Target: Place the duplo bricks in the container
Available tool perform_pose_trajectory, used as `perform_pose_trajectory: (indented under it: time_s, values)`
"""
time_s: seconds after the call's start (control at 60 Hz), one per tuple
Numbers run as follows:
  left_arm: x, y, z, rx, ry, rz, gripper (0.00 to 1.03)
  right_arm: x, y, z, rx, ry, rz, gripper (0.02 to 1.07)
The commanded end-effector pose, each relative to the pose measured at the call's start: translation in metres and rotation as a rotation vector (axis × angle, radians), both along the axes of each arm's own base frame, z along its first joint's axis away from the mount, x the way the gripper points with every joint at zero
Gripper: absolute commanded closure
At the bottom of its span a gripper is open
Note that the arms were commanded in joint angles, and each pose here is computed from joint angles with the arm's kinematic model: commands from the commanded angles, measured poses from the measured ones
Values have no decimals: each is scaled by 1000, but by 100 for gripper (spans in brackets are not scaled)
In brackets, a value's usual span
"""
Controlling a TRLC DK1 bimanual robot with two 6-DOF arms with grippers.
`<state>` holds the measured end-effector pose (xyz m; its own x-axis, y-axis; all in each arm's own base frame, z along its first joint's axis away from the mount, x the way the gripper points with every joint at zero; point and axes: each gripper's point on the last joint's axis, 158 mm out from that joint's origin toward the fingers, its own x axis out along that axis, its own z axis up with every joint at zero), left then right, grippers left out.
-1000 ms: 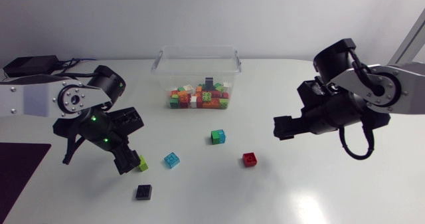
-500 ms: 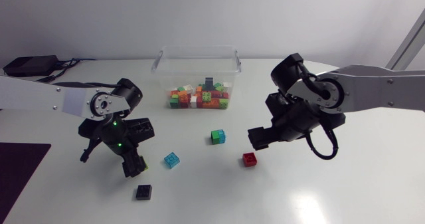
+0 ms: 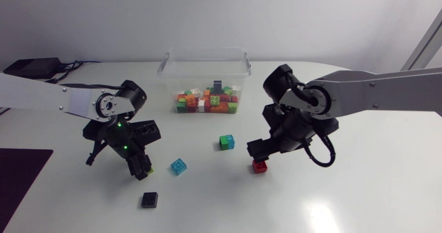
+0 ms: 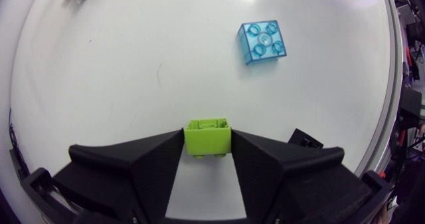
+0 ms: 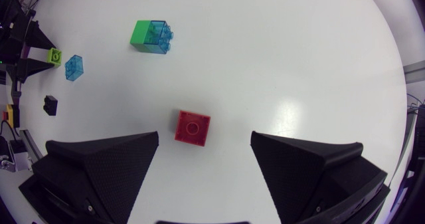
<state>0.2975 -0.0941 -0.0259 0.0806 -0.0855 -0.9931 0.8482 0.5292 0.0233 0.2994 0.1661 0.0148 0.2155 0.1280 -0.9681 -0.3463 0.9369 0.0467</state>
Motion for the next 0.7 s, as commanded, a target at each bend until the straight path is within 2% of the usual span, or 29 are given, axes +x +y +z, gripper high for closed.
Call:
perform_pose_trajectory:
  time_s: [0.0, 0.083, 0.167, 0.283, 0.433, 0.583, 0.683]
  values:
    - [2, -1, 0, -4, 16, -16, 65, -4, 6, -9, -19, 37, -9, 7]
    - [6, -4, 10, -25, -3, -13, 65, -4, 8, -15, -39, 49, -7, 8]
    - [16, -8, 31, -58, -63, 4, 65, -1, 5, -23, -67, 64, -18, 13]
    - [22, -11, 54, -81, -110, 12, 65, 0, 4, -28, -88, 89, -28, 16]
    - [35, -17, 92, -127, -194, 35, 65, -2, 3, -38, -111, 127, -27, 17]
    - [53, -28, 128, -197, -268, 72, 65, -1, 4, -45, -120, 141, -27, 29]
    - [71, -38, 152, -253, -316, 115, 65, 0, 3, -50, -135, 146, -25, 30]
